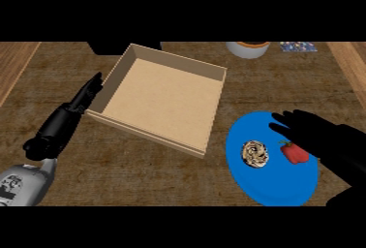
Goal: Pick the cupcake from the plate and place it in the cardboard box
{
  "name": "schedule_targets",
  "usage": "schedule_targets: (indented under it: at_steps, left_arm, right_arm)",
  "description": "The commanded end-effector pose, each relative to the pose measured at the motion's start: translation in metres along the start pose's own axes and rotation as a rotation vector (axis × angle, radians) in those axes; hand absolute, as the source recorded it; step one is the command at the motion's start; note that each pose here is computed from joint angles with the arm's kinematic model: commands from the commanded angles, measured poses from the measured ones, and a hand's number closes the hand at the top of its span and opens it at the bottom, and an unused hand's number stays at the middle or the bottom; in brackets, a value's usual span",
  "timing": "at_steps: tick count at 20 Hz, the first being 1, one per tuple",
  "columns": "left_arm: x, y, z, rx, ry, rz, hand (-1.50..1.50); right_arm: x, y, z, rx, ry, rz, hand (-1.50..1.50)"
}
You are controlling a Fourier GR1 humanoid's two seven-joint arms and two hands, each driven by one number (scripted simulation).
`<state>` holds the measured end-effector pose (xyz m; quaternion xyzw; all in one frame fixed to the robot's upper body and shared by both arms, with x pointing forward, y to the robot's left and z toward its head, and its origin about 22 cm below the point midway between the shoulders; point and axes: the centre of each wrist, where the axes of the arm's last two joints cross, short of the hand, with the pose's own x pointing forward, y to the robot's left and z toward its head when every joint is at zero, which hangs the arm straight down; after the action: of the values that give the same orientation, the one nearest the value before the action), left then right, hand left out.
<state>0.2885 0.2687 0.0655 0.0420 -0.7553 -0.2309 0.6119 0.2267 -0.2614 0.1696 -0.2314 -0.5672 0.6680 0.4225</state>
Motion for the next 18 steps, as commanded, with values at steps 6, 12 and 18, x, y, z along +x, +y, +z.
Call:
schedule_targets:
  at_steps: [6,12,18]
  left_arm:
    - [0.006,0.007,0.000,0.003,-0.001,-0.004,0.00]
    - [-0.017,0.007,0.001,-0.004,-0.011,-0.024,0.00]
    - [-0.011,-0.004,-0.001,0.008,-0.018,0.012,0.00]
  right_arm:
    - [0.041,0.039,-0.026,0.112,0.114,0.011,-1.50]
    - [0.055,0.045,-0.045,0.130,0.160,0.042,-1.50]
    - [0.042,0.053,-0.049,0.092,0.191,0.067,-1.50]
